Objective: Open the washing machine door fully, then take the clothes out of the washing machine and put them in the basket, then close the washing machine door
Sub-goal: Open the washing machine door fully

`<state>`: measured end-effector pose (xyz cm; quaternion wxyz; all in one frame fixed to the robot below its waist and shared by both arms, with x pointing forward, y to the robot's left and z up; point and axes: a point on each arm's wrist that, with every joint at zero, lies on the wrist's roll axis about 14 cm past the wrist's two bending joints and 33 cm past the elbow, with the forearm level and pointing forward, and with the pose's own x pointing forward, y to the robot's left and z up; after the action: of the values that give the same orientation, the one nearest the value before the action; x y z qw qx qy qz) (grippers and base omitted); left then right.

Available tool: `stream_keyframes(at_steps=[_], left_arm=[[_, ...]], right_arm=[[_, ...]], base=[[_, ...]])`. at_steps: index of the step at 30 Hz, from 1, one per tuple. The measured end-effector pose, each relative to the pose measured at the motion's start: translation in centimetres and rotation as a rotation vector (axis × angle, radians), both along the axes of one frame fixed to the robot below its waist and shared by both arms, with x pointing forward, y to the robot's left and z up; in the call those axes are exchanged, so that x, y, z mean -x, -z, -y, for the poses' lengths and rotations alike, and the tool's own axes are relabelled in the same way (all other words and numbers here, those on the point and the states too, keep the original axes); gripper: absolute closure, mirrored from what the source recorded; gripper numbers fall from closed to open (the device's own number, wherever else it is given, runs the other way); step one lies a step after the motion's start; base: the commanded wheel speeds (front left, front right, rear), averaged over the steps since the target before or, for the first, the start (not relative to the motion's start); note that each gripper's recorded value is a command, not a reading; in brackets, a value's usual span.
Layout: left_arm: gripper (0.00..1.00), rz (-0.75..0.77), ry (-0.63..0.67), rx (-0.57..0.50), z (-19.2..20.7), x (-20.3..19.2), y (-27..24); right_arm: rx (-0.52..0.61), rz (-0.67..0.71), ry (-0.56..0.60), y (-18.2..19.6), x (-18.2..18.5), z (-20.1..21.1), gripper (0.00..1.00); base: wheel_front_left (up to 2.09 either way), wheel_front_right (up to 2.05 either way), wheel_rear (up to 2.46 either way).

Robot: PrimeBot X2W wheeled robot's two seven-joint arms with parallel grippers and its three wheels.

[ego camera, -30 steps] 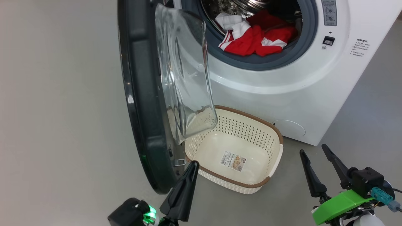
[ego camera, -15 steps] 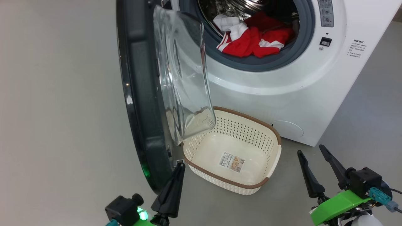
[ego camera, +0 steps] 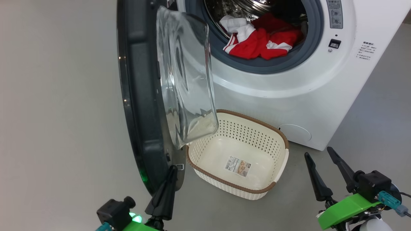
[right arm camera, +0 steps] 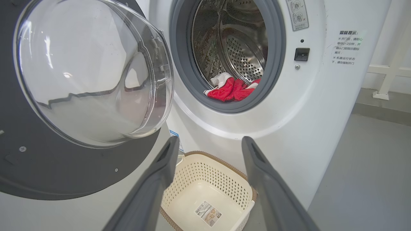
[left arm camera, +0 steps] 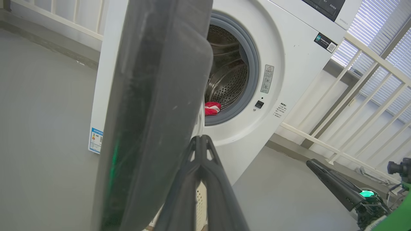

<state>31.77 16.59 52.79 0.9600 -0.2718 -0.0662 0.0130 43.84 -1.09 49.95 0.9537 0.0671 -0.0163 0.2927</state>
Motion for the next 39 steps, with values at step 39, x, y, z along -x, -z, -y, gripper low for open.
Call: stream_keyframes(at_steps=[39], left_arm=[[1.0, -0.108, -0.393, -0.163, -13.5, 2.0, 1.8]], right_arm=[[0.007, -0.047, -0.037, 2.2, -0.7, -1.2, 0.0]], base=[[0.0, 0.0, 0.0]])
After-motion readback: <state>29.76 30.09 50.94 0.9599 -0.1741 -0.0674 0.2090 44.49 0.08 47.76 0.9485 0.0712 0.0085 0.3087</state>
